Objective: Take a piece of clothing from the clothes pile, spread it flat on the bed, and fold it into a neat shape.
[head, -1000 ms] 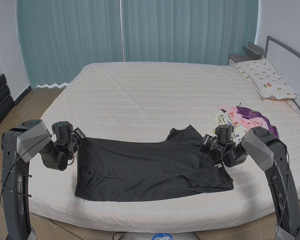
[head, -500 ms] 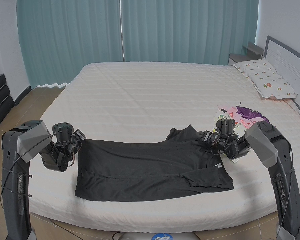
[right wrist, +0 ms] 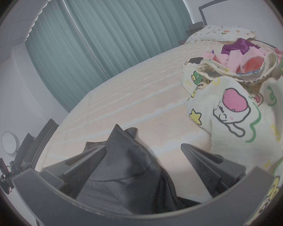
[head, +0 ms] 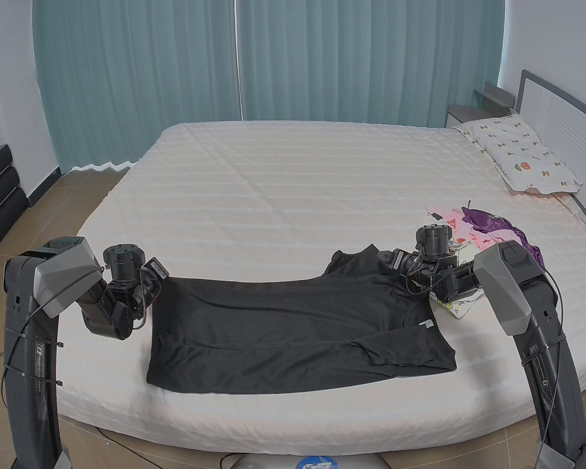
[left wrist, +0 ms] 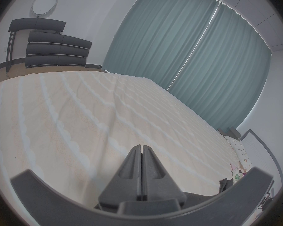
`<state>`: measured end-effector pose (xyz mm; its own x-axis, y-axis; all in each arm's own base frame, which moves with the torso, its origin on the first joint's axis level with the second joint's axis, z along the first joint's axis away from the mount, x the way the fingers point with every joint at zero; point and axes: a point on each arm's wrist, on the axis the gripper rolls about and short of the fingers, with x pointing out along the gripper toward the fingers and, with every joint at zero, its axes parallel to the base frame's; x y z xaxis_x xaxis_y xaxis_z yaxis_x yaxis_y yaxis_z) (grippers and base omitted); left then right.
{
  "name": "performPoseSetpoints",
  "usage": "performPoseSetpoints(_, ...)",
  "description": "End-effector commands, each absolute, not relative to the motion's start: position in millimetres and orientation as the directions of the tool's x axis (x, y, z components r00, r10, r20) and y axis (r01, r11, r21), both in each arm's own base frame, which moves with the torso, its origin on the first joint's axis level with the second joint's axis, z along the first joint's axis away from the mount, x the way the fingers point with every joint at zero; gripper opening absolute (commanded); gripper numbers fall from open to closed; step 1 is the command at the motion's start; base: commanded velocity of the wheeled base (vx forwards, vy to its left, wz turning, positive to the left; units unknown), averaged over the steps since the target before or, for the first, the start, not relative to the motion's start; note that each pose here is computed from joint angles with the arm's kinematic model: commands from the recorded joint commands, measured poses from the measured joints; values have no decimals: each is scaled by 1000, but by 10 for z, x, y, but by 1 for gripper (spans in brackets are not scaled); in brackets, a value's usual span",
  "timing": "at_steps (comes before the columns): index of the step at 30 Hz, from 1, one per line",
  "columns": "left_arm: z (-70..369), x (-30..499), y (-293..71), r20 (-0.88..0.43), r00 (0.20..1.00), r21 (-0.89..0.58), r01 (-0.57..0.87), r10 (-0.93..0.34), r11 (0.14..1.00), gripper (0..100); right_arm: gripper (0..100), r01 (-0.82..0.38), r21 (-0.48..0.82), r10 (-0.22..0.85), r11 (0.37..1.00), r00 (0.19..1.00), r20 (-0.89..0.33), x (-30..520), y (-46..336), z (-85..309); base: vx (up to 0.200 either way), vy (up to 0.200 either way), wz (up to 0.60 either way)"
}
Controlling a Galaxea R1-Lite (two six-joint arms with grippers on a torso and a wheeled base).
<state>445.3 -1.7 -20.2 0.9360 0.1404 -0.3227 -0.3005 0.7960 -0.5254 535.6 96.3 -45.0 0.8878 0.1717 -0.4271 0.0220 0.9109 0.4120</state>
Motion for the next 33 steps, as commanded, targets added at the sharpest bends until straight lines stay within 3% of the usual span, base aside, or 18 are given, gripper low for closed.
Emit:
performPoseSetpoints(1, -203, 4448, -41, -324, 936, -525, -297, 136, 797, 0, 100, 12, 412, 184, 911, 883, -432, 5350, 1033, -526, 0, 0, 0)
performPoseSetpoints(7, -207, 4451, -41, -324, 936, -525, -297, 136, 797, 0, 100, -13, 413, 206, 911, 880, -428, 5335, 1167, -546, 0, 0, 0)
performPoseSetpoints(8, -204, 4454, -41, -323, 937, -526, -297, 135, 797, 0, 0, -13, 415, 206, 910, 881, -425, 5346, 1169, -565, 0, 0, 0)
performPoseSetpoints(33, -194, 4463, -14, -319, 937, -528, -299, 141, 795, 0, 0, 45, 391, 137, 919, 895, -424, 5359, 1081, -438, 0, 0, 0)
